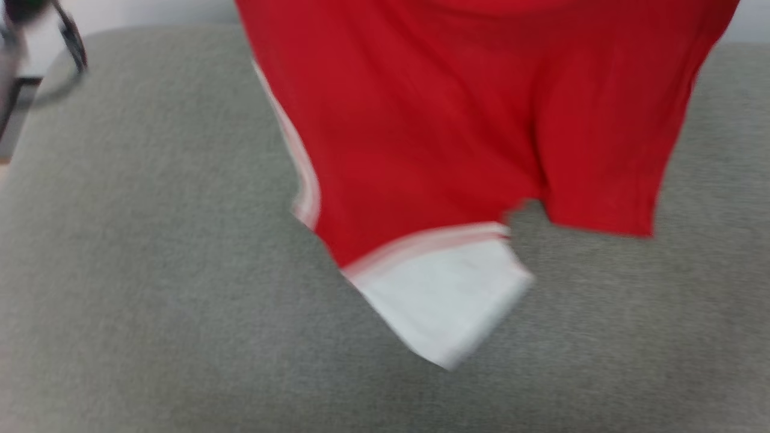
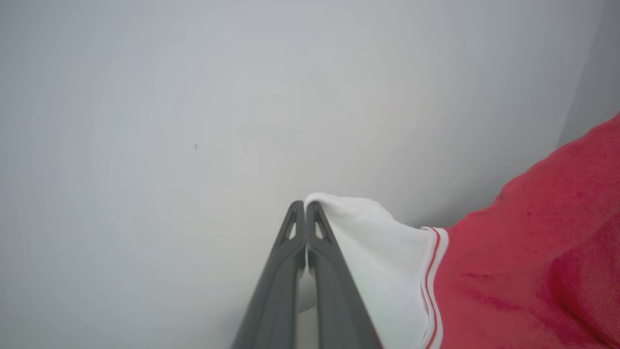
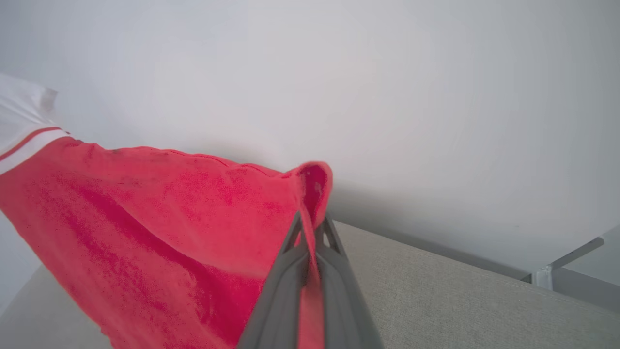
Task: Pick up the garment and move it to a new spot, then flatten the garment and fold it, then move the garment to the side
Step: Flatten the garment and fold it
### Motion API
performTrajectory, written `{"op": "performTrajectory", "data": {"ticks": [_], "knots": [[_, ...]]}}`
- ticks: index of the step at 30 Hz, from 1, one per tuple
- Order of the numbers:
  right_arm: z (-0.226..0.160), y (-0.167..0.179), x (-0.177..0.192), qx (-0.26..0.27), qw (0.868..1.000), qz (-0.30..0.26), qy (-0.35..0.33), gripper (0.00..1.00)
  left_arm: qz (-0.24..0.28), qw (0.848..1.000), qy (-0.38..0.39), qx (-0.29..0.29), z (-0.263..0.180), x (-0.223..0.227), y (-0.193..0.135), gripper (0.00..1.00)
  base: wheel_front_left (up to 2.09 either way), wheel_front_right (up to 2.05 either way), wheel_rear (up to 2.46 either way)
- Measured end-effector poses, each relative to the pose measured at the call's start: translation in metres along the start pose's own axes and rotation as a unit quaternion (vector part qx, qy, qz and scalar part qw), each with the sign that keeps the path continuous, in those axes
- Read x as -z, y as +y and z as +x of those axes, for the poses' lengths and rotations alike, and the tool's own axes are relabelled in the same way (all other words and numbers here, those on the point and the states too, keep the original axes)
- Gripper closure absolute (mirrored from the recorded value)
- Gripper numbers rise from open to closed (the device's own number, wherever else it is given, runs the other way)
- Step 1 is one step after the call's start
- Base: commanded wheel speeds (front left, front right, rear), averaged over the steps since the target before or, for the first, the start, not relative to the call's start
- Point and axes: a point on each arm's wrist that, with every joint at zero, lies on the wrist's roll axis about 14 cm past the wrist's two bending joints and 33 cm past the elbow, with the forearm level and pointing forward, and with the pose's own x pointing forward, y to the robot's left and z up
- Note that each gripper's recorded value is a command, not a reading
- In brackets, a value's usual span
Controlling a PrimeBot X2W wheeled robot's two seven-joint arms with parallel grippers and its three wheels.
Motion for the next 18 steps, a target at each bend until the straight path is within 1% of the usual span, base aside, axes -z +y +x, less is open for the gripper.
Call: {"op": "performTrajectory", "data": {"ticks": [2, 6, 8, 10, 12, 14, 15, 18], "knots": [[-0.013, 0.002, -0.019, 0.001, 0.999, 0.004, -0.033, 1.0, -0.003, 1.0, -0.017, -0.008, 0.004, -0.021, 0.004, 1.0, 0.0, 0.0, 0.0], [-0.034, 0.003, -0.044, 0.012, 0.996, 0.006, -0.085, 1.0, -0.002, 0.998, -0.054, -0.024, 0.01, -0.058, 0.011, 1.0, 0.0, 0.0, 0.0], [-0.043, 0.0, -0.057, 0.026, 0.993, -0.004, -0.112, 1.0, -0.004, 0.996, -0.081, -0.029, 0.013, -0.081, 0.012, 1.0, 0.0, 0.0, 0.0], [-0.045, -0.004, -0.067, 0.038, 0.99, -0.008, -0.134, 1.0, -0.006, 0.994, -0.098, -0.039, 0.018, -0.094, 0.017, 1.0, 0.0, 0.0, 0.0], [-0.04, -0.011, -0.071, 0.054, 0.987, -0.008, -0.15, 1.0, -0.01, 0.993, -0.106, -0.05, 0.026, -0.098, 0.023, 1.0, 0.0, 0.0, 0.0], [-0.031, -0.019, -0.076, 0.075, 0.981, -0.019, -0.178, 1.0, 0.001, 0.99, -0.125, -0.065, 0.034, -0.103, 0.029, 1.0, 0.0, 0.0, 0.0], [-0.026, -0.023, -0.079, 0.089, 0.978, -0.038, -0.185, 1.0, 0.006, 0.985, -0.152, -0.077, 0.037, -0.112, 0.033, 1.0, 0.0, 0.0, 0.0], [-0.014, -0.031, -0.095, 0.126, 0.954, -0.107, -0.249, 1.0, 0.011, 0.968, -0.224, -0.109, 0.046, -0.132, 0.045, 1.0, 0.0, 0.0, 0.0]]}}
